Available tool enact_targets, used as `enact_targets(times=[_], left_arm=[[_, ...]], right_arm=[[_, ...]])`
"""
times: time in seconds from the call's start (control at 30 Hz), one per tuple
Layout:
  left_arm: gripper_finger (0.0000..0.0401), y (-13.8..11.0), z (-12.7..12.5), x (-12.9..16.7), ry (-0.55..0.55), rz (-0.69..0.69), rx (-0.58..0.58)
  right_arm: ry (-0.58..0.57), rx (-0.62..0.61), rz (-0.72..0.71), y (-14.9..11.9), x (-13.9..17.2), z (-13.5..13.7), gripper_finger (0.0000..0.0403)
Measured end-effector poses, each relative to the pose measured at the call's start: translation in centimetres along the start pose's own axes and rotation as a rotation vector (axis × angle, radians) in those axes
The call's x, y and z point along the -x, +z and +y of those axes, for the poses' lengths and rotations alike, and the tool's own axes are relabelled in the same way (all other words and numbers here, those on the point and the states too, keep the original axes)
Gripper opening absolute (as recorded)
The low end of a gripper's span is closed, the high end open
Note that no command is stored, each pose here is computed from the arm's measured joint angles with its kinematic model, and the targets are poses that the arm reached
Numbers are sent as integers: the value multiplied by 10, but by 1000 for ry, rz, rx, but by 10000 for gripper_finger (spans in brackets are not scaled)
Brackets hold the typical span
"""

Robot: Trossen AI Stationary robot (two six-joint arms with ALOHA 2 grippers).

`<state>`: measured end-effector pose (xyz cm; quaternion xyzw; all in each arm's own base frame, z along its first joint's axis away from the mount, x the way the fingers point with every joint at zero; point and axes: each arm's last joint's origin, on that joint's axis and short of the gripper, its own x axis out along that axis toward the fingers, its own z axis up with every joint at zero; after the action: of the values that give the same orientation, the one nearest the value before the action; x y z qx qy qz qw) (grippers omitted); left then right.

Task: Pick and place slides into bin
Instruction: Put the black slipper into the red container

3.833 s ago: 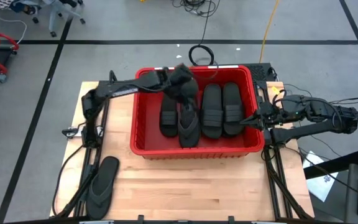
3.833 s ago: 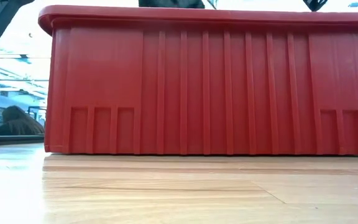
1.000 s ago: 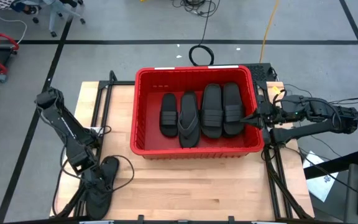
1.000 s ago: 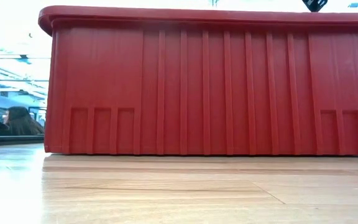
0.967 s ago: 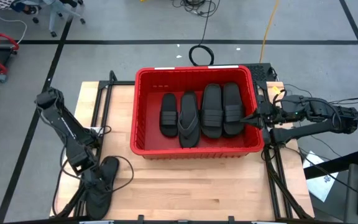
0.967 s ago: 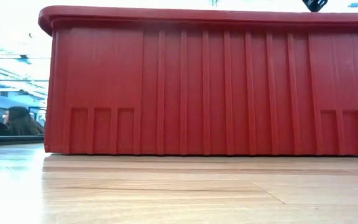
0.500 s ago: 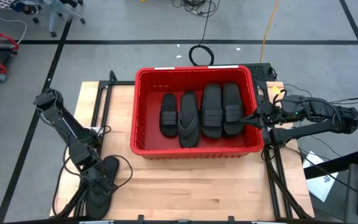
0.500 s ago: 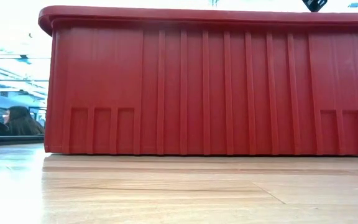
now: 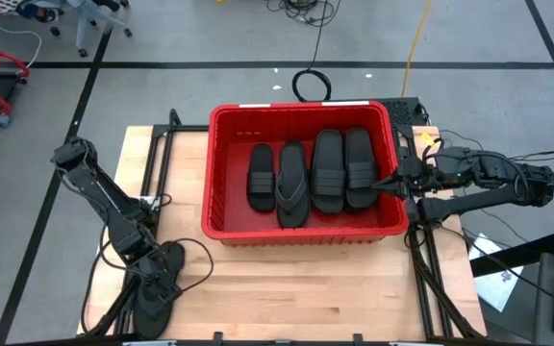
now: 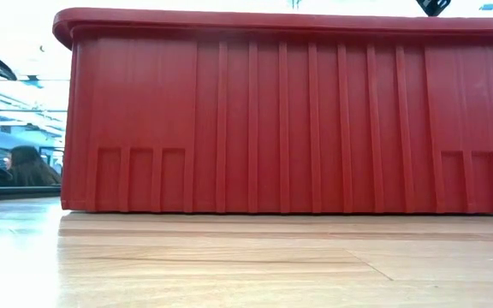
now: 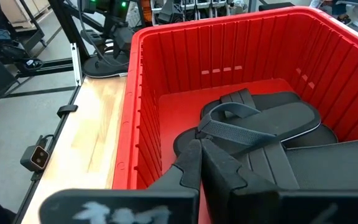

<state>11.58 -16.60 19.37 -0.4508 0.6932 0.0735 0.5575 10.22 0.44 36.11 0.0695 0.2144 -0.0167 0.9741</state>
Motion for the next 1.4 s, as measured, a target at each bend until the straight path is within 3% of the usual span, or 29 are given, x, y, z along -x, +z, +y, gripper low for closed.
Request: enact_targets(times=[0.23,0.37,0.63,1.03,1.1,1.23,1.4], left_arm=[[162,0,0,0,2,-2,-20],[121,1,0,0,-4,-29,-25],[114,4,2,-2,-17,-100,-30],[115,9,9,-16,-83,-23,-4],[95,8,8,-16,-84,-1,-33],[16,6,1,-15,-162,30,-118],[4,1,-25,1,-330,16,-284]], right_arm=[[-2,1,11,-1,0,0,0],[-4,1,21,-2,0,0,0],[-4,32,24,-2,0,0,0],[-3,43,23,-2,0,0,0],[-3,50,24,-2,0,0,0],[-3,62,24,-2,0,0,0],[-3,77,23,-2,0,0,0]])
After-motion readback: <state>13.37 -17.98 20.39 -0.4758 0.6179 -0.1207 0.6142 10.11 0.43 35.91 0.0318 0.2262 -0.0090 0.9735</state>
